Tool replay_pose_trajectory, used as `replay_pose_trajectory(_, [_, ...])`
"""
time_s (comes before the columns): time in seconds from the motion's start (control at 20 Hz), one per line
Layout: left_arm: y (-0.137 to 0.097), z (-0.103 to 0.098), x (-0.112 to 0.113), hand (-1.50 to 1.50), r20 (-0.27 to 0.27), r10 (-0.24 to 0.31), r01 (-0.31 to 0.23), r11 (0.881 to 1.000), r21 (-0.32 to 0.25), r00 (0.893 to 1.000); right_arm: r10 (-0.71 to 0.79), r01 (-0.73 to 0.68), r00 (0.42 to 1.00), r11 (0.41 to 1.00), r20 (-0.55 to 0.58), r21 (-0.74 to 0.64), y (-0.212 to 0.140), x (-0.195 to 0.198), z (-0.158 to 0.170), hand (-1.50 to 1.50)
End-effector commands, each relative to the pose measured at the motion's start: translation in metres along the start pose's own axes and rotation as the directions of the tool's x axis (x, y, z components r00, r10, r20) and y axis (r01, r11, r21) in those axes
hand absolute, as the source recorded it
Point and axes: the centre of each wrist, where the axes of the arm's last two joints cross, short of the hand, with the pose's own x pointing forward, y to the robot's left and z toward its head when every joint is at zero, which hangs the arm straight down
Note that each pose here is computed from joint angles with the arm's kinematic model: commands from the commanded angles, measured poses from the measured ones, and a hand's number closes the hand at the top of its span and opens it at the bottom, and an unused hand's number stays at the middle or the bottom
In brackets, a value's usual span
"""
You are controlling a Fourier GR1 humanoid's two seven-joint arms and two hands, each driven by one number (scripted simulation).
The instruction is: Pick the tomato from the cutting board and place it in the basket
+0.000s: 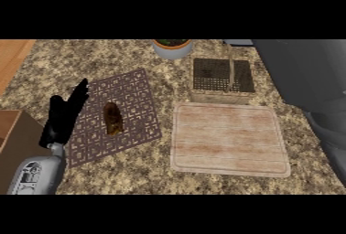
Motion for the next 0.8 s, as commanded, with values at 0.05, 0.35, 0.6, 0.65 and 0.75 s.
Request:
replay_pose_trajectory(0.05, [-0.001, 0.0, -0.002, 0.0, -0.003, -0.01, 0.01, 1.0, 0.013, 1.0, -0.001, 0.003, 1.0, 0.998, -0.022, 0.065, 0.003, -0.029, -0.003, 1.5])
replay_pose_trajectory(0.35, [0.008, 0.011, -0.009, 0.0, 0.01, 0.0, 0.0, 1.0, -0.009, 1.0, 0.035, -0.031, 0.999, 0.993, -0.037, 0.115, 0.055, -0.049, -0.016, 1.5])
replay_pose_trajectory(0.6, [-0.005, 0.002, 0.004, 0.0, 0.006, 0.014, -0.014, 1.0, -0.004, 1.0, -0.104, 0.126, 0.987, 0.975, -0.126, 0.183, 0.082, -0.072, -0.021, 1.5])
replay_pose_trajectory(0.65, [-0.007, 0.007, -0.008, 0.0, -0.005, -0.005, 0.005, 1.0, -0.005, 1.0, -0.132, 0.16, 0.979, 0.97, -0.157, 0.182, 0.067, -0.082, -0.022, 1.5])
replay_pose_trajectory(0.75, [-0.002, 0.014, -0.008, 0.0, -0.003, 0.002, -0.002, 1.0, -0.017, 1.0, -0.18, 0.21, 0.969, 0.961, -0.172, 0.178, 0.087, -0.083, -0.018, -1.5])
